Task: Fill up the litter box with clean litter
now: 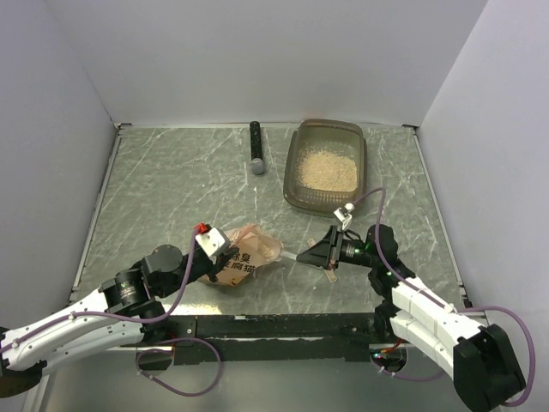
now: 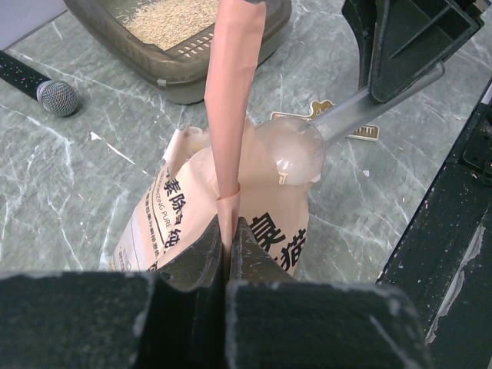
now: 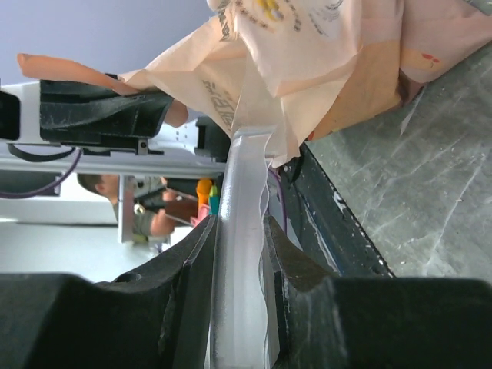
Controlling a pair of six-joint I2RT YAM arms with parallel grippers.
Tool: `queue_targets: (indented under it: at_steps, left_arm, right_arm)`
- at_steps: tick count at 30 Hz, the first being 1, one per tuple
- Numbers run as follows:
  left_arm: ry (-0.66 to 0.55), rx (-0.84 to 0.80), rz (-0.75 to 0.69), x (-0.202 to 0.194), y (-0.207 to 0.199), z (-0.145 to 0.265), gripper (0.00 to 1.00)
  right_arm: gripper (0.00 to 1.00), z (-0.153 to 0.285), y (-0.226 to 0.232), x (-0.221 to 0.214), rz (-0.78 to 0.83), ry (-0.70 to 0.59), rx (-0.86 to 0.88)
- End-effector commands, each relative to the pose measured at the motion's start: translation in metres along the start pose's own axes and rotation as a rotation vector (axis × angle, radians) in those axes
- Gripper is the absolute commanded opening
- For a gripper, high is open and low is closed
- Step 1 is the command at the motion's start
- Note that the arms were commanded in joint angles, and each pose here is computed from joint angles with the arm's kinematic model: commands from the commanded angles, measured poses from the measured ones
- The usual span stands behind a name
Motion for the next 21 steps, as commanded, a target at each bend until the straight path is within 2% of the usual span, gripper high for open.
queue_targets:
  at_steps: [1,12,21]
  left_arm:
    - [-0.052,0.014,0.006,0.018,0.002,0.002,0.01]
    - [-0.059,0.014,0.007,0.020,0.002,0.003,0.01]
    - [-0.064,0.021,0.010,0.020,0.004,0.004,0.01]
  right_arm:
    - [0.00,0.006,0.012,0.003,-0.011,-0.059,0.073]
    - [0.00,0.020,0.021,-0.002,-0.064,-0.150,0.137]
    - [0.00,0.027,0.022,0.004,-0.096,-0.235,0.105]
Point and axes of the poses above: each gripper's point midway between its finger pads, its own z axis back along the fingers, its own y axis along the line the jaws close on, x = y × z, the point moved 1 cm from there along z, back along the fingers, and after that the axes turned 4 degrees about z, right-handed, at the moved point
